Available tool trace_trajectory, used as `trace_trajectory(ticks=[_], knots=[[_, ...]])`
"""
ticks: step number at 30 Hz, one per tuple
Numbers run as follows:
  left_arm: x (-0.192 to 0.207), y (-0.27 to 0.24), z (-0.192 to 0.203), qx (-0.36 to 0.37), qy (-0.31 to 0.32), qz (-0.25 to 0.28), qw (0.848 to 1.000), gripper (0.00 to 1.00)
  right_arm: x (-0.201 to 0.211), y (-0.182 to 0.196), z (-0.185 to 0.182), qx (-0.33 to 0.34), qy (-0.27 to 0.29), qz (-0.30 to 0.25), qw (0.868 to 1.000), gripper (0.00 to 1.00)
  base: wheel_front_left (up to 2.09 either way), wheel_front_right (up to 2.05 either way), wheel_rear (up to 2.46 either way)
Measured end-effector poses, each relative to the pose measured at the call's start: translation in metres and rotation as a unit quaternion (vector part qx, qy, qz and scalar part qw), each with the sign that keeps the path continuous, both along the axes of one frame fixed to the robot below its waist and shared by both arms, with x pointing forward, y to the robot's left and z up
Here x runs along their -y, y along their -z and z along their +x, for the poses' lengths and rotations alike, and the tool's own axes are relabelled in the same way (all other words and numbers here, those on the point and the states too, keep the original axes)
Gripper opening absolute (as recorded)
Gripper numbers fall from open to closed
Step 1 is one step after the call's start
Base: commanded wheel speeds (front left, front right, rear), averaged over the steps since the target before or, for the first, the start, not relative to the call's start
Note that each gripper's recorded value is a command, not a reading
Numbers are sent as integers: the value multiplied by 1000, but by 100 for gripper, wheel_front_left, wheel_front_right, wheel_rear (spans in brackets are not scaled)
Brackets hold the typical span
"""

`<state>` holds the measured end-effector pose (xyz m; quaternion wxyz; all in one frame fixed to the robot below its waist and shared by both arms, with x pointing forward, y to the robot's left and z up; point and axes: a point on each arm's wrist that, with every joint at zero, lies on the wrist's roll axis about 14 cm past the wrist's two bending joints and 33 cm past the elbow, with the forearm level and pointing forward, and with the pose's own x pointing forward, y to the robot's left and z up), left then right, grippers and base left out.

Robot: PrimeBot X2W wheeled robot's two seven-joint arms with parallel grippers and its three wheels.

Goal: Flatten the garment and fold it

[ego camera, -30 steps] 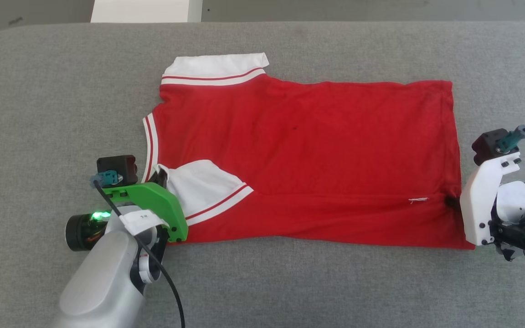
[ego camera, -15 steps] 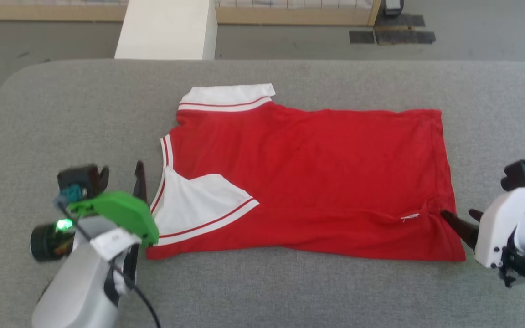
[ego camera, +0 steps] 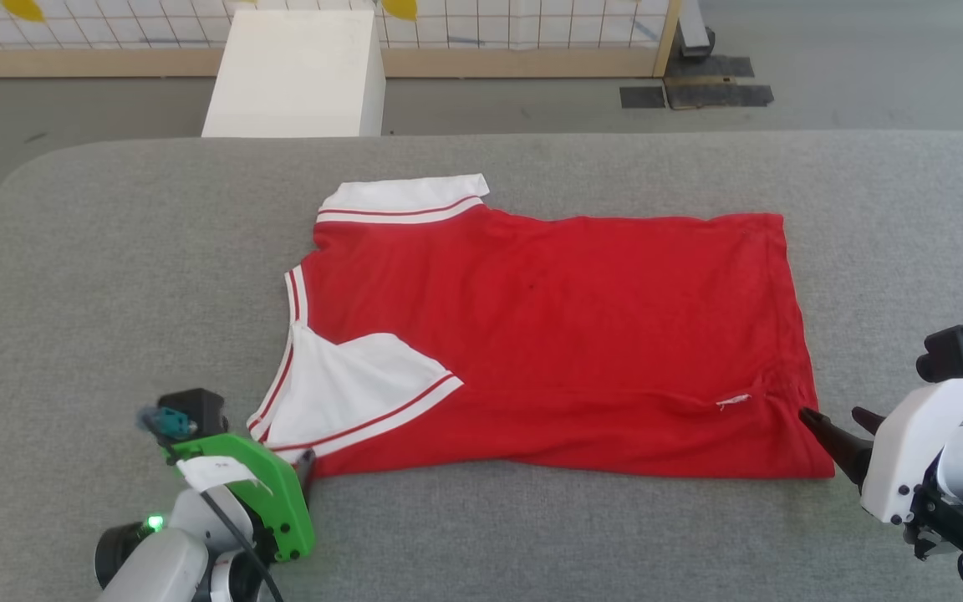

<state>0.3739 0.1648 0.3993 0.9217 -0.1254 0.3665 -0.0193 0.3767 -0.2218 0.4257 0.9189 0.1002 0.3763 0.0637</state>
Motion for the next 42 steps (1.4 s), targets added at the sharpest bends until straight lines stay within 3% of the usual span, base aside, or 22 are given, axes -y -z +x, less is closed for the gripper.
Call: trace_trajectory(ticks=[8,9,10,11,23,34,39,40,41,42], knots=[[5,25,-9,-74,26,9,997,100,5,5,-4,-13,1,-11,1000,100,0,0,0],[4,26,-8,-74,25,10,997,62,6,7,-6,-18,-1,-17,1000,100,0,0,0],[4,26,-7,-73,25,10,997,13,7,7,-8,-20,-3,-21,1000,100,0,0,0],[3,27,-7,-71,26,10,997,0,8,7,-10,-24,-6,-28,999,100,0,0,0],[3,12,0,-25,10,-3,1000,0,10,31,-43,-129,-46,-111,984,100,0,0,0],[1,15,0,-27,0,-2,1000,0,-6,55,-11,-131,-88,-170,973,100,0,0,0],[0,19,0,-32,-4,-3,999,0,-14,65,-11,-142,-112,-171,968,100,0,0,0],[0,19,0,-32,-4,-3,999,0,-14,65,-11,-143,-113,-170,969,79,0,0,0],[0,19,0,-32,-3,-3,999,0,-13,65,-11,-143,-112,-169,969,21,0,0,0],[1,19,0,-32,-3,-3,999,0,-13,64,-10,-143,-111,-165,970,0,0,0,0]])
